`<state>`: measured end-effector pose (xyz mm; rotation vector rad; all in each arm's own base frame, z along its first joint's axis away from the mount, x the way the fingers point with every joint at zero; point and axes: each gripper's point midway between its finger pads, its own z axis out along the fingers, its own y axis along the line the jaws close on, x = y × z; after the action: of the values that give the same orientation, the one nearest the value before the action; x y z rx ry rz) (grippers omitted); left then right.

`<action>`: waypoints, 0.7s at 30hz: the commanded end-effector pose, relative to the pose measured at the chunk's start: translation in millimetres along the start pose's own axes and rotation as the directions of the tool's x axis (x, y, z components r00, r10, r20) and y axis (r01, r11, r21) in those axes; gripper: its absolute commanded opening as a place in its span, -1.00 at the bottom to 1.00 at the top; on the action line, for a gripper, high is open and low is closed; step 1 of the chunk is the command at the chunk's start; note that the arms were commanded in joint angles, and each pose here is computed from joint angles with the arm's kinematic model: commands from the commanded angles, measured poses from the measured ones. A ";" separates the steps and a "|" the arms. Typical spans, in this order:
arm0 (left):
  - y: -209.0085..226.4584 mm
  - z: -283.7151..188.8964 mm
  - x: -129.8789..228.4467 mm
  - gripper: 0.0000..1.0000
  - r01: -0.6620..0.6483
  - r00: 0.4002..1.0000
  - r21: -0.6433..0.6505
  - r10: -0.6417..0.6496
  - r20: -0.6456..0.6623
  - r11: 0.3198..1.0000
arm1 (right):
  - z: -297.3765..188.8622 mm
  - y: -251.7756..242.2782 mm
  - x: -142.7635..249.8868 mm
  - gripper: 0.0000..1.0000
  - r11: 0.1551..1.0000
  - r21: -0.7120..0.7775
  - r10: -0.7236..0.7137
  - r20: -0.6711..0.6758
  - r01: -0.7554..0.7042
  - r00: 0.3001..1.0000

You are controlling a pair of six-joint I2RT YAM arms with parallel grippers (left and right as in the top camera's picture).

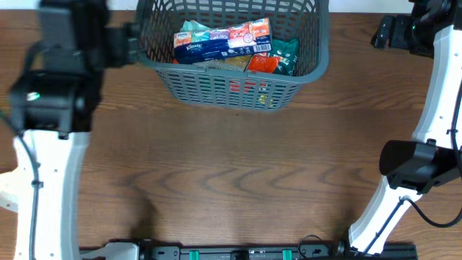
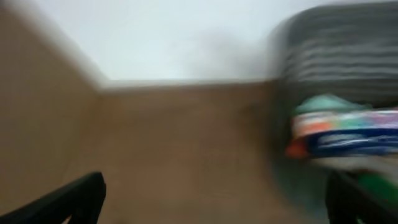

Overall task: Pack container
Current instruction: 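Move the left gripper to the clear beige food bag and grasp it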

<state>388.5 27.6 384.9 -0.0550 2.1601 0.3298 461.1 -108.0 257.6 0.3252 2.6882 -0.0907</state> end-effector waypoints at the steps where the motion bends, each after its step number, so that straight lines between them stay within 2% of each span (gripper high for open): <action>1: 61.4 8.0 29.8 0.97 0.100 0.987 -0.212 -0.124 -0.102 0.972 | 0.6 1.2 0.6 0.99 1.000 -0.003 -0.017 -0.003 0.017 1.000; 3: 83.5 15.7 52.0 0.97 -0.049 0.977 -0.236 -0.003 -0.214 0.971 | 0.6 1.2 0.7 0.98 1.000 -0.004 -0.017 -0.004 0.017 1.000; 5: 101.1 25.5 72.3 0.97 -0.180 0.942 -0.220 0.104 -0.318 0.959 | 0.6 1.2 0.8 0.98 1.000 -0.004 -0.017 -0.004 0.017 1.000; 9: 121.4 54.2 105.8 0.98 -0.335 0.855 -0.085 0.265 -0.447 0.938 | 0.6 1.2 1.5 0.99 1.000 -0.003 -0.021 -0.007 0.021 1.000; 12: 137.9 73.7 128.5 0.97 -0.368 0.803 -0.030 0.302 -0.514 0.929 | 0.6 1.2 1.2 0.98 1.000 -0.003 -0.021 -0.006 0.021 1.000; 14: 150.7 87.4 146.9 0.97 -0.354 0.775 -0.018 0.282 -0.566 0.935 | 0.6 1.1 1.0 0.98 1.000 -0.003 -0.021 -0.005 0.021 1.000; 18: 163.1 102.5 185.7 0.97 -0.356 0.683 0.070 0.310 -0.661 0.932 | 0.6 1.1 1.4 0.99 1.000 -0.003 -0.021 -0.006 0.021 1.000; 21: 167.9 114.3 202.8 0.97 -0.298 0.681 0.098 0.284 -0.675 0.949 | 0.6 1.0 2.9 0.98 1.000 -0.003 -0.021 -0.013 0.021 1.000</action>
<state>337.4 232.0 207.6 0.1301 2.8907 0.6700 460.1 -107.7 257.1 0.3209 2.6934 -0.0907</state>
